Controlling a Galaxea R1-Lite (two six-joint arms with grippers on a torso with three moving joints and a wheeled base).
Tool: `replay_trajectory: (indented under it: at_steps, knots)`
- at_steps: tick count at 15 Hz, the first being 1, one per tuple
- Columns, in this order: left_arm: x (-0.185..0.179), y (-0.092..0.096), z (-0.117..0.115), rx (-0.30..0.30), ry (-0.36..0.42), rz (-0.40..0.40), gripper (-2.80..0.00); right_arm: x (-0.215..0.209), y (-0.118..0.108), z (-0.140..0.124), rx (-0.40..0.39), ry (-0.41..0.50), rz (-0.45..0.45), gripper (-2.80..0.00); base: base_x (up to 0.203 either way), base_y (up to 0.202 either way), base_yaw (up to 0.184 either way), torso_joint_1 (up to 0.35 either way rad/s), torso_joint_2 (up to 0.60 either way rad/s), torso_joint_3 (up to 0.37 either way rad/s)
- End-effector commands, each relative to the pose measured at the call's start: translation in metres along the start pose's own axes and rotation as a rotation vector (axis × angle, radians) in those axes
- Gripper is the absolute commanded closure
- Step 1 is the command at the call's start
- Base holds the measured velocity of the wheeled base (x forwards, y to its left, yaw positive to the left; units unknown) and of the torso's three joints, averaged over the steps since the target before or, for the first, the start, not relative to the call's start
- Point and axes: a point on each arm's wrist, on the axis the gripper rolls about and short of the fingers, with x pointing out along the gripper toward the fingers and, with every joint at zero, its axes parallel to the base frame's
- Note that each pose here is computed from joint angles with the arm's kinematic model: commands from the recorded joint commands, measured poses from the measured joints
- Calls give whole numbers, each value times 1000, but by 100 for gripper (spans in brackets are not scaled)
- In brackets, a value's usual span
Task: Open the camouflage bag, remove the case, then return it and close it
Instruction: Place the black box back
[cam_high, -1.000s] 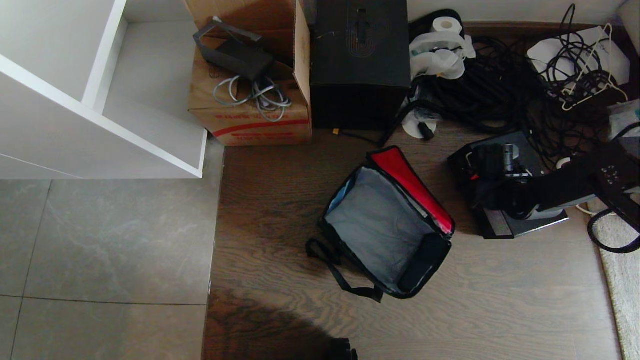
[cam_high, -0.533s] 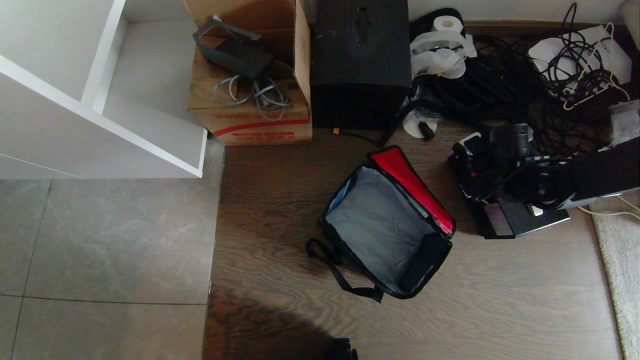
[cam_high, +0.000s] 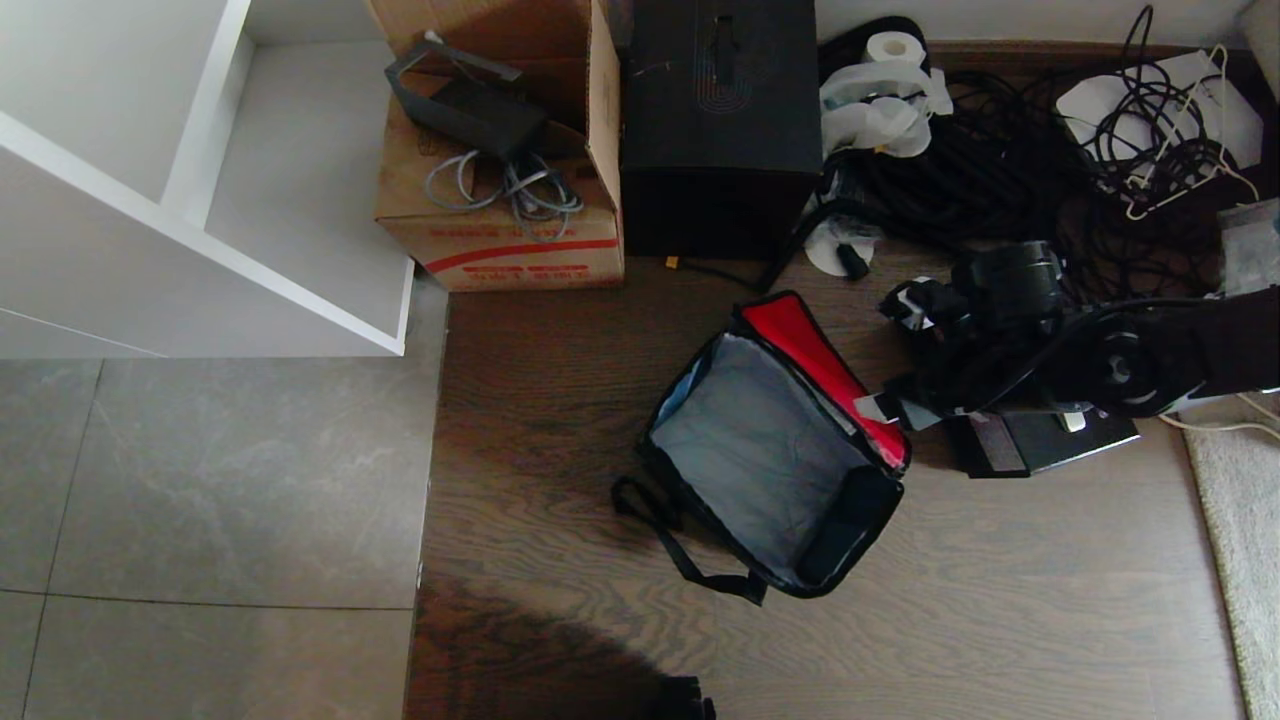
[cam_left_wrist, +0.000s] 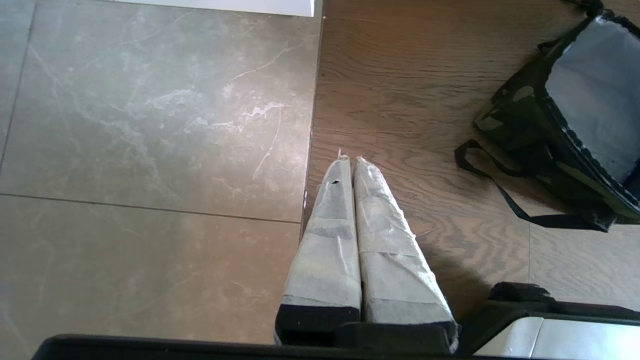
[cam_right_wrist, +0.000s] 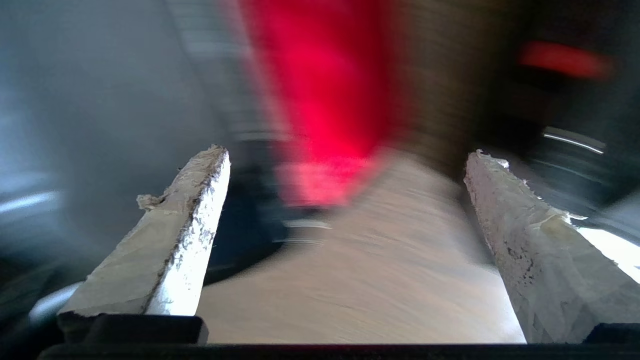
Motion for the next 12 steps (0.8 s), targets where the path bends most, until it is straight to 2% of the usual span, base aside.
replay_trajectory:
  at_steps: [1,2,5,8,10,12]
  knots:
    - [1,0,-3,-1,8,1,0,8,12,-7,0,3,171,-280,0,0,0,0,0,0]
    - [1,0,-3,-1,8,1,0,8,12,-7,0,3,171,-280,0,0,0,0,0,0]
    - [1,0,-3,-1,8,1,0,34,30,-20,-15,70,272,-280,0,0,0,0,0,0]
    - [1,0,-3,-1,8,1,0,55,37,-15,-30,44,287,-280,0,0,0,0,0,0]
    - [1,0,-3,-1,8,1,0,70,38,-13,-68,14,280,-280,0,0,0,0,0,0]
    - [1,0,-3,0,8,2,0,82,35,1,-106,-73,252,-280,0,0,0,0,0,0]
